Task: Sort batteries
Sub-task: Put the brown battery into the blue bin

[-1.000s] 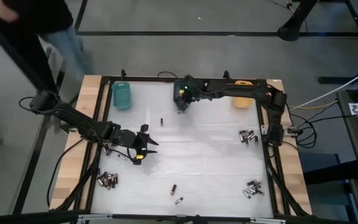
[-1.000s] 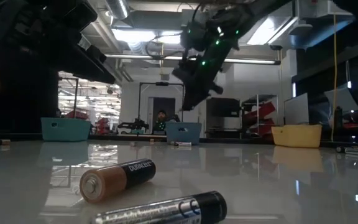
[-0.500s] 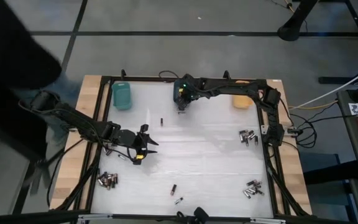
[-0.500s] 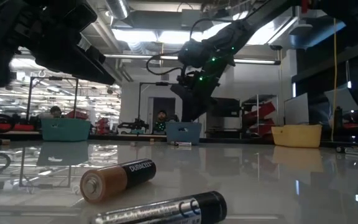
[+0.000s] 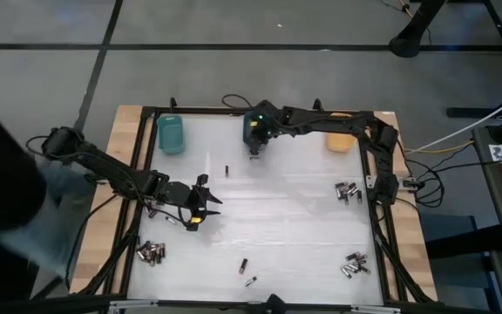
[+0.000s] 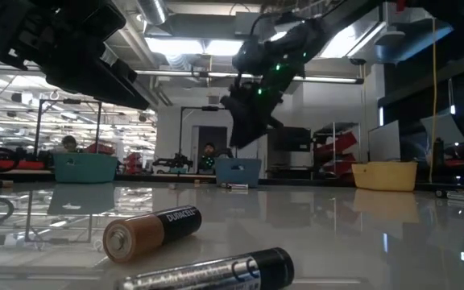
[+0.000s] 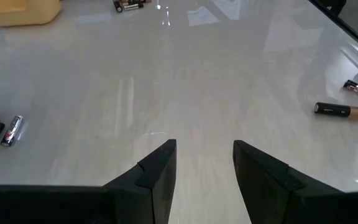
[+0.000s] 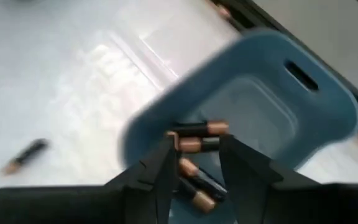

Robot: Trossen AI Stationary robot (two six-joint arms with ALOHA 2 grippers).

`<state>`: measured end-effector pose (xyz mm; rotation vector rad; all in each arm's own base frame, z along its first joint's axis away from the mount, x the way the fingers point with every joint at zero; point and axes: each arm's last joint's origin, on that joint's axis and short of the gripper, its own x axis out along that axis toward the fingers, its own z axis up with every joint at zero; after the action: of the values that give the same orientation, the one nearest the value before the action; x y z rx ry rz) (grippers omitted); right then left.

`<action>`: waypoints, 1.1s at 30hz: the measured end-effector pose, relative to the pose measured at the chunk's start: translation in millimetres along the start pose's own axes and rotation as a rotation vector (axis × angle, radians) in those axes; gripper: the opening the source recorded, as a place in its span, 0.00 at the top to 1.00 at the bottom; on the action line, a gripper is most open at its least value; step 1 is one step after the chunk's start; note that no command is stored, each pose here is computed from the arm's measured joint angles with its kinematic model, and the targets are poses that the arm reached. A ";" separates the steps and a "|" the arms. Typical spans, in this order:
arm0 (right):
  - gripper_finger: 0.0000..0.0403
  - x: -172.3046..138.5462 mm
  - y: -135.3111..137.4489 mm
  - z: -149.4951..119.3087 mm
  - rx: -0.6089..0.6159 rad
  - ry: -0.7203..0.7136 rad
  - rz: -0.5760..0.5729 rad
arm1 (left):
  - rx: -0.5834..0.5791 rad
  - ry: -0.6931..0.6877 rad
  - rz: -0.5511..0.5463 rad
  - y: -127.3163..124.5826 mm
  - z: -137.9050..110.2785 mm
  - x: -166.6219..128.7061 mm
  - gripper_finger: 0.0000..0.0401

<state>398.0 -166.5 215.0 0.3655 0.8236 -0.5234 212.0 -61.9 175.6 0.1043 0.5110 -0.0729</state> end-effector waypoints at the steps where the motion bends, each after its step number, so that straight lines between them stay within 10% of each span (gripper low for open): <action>1: 0.68 -5.5 5.6 1.2 -0.018 -0.011 0.022 | 0.003 0.000 0.000 0.0 0.0 0.0 0.63; 10: 0.68 -64.2 106.6 -24.9 -0.262 -0.027 0.206 | -0.003 -0.091 -0.156 -13.8 8.1 -0.8 0.63; 18: 0.68 -120.3 189.2 -94.0 -0.431 -0.002 0.086 | 0.033 -0.036 -0.270 -53.3 14.9 19.7 0.63; 22: 0.68 -136.0 230.2 -142.5 -0.571 -0.009 0.220 | 0.116 -0.009 -0.316 -78.2 21.3 36.7 0.63; 33: 0.68 -122.3 257.1 -223.6 -0.774 -0.090 0.466 | 0.056 0.012 -0.332 -91.9 20.8 40.1 0.63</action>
<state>342.6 190.8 195.7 -0.1844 0.7612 0.2265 248.2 -157.2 166.5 0.0737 0.5344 -0.4116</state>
